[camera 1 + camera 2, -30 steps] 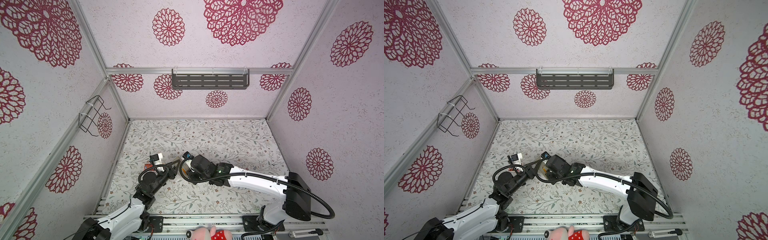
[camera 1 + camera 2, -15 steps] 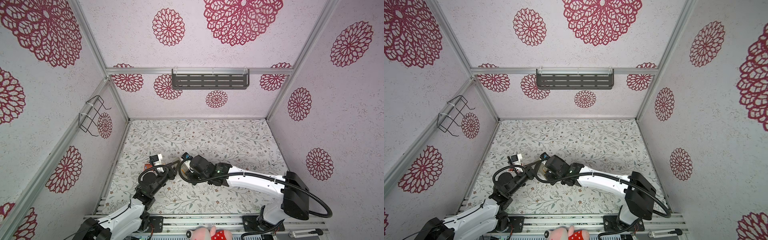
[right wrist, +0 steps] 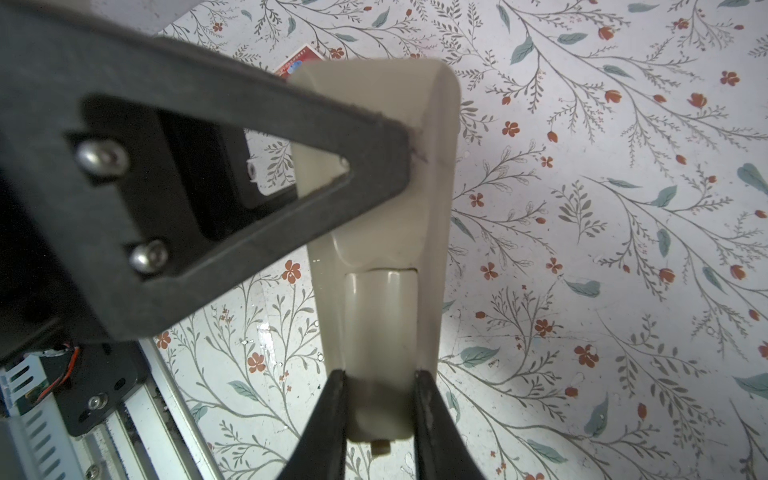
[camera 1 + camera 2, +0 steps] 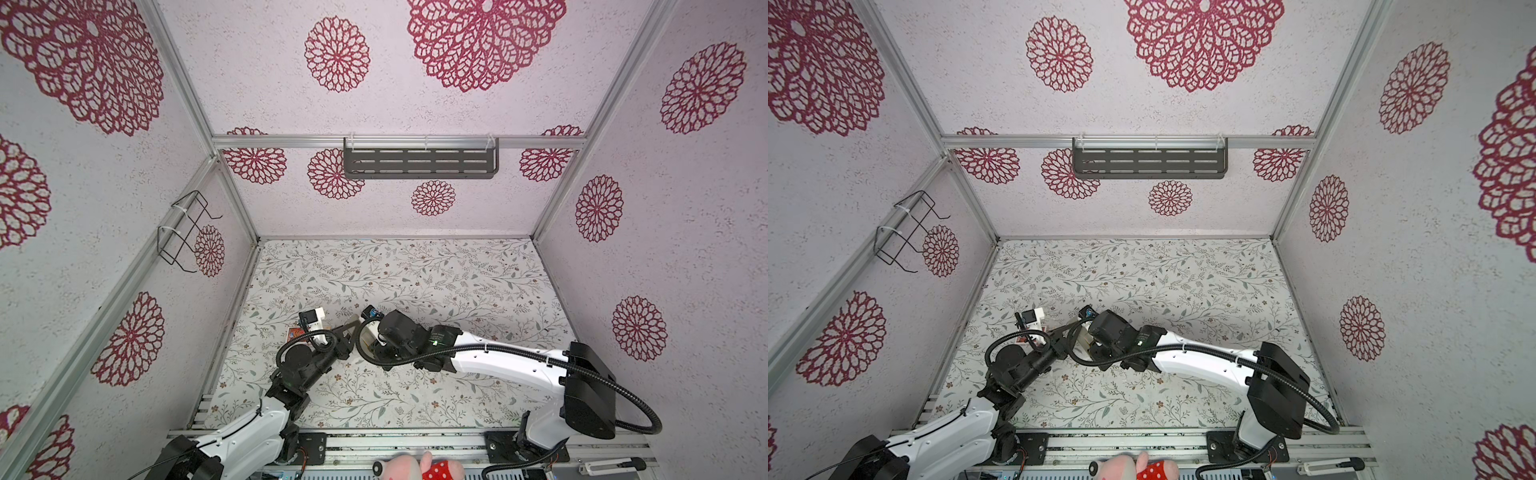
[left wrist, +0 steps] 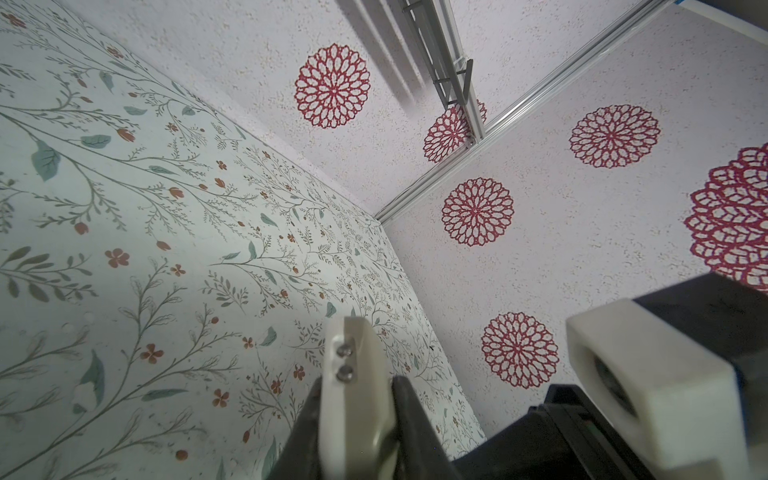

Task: Load the batteries into the remote control

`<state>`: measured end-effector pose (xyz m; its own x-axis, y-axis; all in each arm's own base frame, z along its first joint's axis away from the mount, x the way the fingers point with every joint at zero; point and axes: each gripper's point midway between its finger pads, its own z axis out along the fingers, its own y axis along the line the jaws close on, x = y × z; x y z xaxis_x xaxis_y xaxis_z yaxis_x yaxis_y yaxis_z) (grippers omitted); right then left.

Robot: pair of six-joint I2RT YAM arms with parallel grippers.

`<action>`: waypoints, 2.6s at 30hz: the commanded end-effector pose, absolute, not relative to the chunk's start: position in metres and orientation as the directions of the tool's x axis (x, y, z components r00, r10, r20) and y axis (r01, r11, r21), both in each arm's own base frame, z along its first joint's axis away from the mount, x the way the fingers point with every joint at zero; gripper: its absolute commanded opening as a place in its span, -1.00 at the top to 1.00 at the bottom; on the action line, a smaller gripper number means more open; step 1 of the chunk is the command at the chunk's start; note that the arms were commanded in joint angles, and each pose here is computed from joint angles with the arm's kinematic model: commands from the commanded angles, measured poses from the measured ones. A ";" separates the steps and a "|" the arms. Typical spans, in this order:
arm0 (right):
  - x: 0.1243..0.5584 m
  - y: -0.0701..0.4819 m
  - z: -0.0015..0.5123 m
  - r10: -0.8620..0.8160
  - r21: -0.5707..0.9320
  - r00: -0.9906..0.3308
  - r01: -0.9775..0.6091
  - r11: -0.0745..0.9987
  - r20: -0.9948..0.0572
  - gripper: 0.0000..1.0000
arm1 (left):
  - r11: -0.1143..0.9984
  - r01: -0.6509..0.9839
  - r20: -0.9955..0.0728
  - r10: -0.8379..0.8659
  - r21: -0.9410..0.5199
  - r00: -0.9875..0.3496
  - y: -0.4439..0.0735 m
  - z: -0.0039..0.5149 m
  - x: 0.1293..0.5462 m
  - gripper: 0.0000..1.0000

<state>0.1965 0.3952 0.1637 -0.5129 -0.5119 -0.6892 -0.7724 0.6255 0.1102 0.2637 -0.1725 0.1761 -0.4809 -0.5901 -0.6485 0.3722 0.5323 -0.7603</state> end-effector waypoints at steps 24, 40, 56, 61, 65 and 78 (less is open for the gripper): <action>0.200 0.409 0.182 -0.483 0.118 -0.494 -0.777 0.618 -0.723 0.51 | 0.423 0.477 -0.634 -0.588 -0.770 -0.502 -0.187 0.196 0.251 1.00; 0.201 0.404 0.189 -0.472 0.110 -0.488 -0.771 0.627 -0.734 0.20 | 0.417 0.473 -0.627 -0.592 -0.776 -0.506 -0.188 0.196 0.251 1.00; 0.202 0.388 0.206 -0.443 0.092 -0.477 -0.752 0.653 -0.759 -0.19 | 0.423 0.474 -0.632 -0.578 -0.773 -0.516 -0.190 0.194 0.252 1.00; 0.198 0.385 0.211 -0.426 0.109 -0.472 -0.759 0.642 -0.772 -0.20 | 0.414 0.483 -0.633 -0.575 -0.772 -0.518 -0.190 0.196 0.249 1.00; 0.194 0.377 0.215 -0.410 0.120 -0.465 -0.762 0.636 -0.784 -0.21 | 0.397 0.493 -0.628 -0.574 -0.774 -0.525 -0.191 0.199 0.246 1.00; 0.188 0.359 0.196 -0.436 0.103 -0.483 -0.751 0.652 -0.759 -0.21 | 0.356 0.531 -0.631 -0.555 -0.769 -0.541 -0.197 0.209 0.239 1.00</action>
